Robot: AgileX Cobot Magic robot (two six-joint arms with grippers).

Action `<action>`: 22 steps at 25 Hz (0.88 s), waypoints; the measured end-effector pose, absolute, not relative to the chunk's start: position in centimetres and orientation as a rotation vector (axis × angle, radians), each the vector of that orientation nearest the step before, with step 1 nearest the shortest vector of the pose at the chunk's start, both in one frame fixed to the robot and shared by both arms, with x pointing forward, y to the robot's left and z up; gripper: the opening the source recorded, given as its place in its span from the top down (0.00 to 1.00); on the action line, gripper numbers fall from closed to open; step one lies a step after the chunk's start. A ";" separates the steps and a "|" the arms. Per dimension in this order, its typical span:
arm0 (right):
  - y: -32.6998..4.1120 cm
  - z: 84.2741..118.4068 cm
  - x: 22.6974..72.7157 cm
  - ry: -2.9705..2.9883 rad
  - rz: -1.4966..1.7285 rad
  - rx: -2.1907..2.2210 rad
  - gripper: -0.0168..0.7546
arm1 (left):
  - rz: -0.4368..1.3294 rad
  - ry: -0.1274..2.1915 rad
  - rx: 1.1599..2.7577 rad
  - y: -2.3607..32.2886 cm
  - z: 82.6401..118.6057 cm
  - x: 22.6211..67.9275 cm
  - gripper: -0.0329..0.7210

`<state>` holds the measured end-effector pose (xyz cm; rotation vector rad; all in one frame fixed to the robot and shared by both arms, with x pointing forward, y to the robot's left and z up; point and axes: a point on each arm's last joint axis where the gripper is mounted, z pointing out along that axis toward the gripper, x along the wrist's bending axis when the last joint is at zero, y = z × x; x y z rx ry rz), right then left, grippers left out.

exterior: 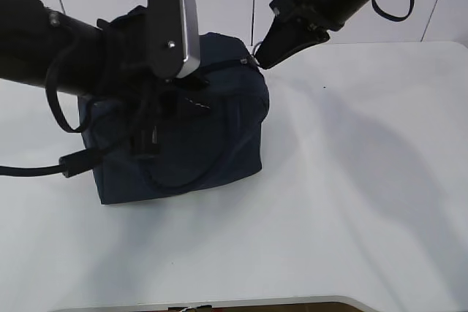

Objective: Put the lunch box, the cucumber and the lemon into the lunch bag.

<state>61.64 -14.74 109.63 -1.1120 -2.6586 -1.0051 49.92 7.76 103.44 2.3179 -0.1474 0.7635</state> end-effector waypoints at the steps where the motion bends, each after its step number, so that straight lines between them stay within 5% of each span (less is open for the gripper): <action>1: -14.7 109.6 61.6 -2.656 -1.007 -1.112 0.97 | 0.760 -0.149 2.323 7.7 103.3 50.0 0.63; 6: -14.7 109.6 61.6 -2.654 -1.008 -1.114 0.97 | 0.804 -0.127 2.318 7.8 103.2 50.4 0.69; 12: -14.7 109.7 61.6 -2.651 -1.009 -1.116 0.97 | 0.833 -0.115 2.314 7.7 103.2 50.6 0.95; 22: -14.7 109.7 61.6 -2.475 -0.970 -1.351 0.97 | 0.872 -0.197 2.338 7.9 103.1 50.6 0.96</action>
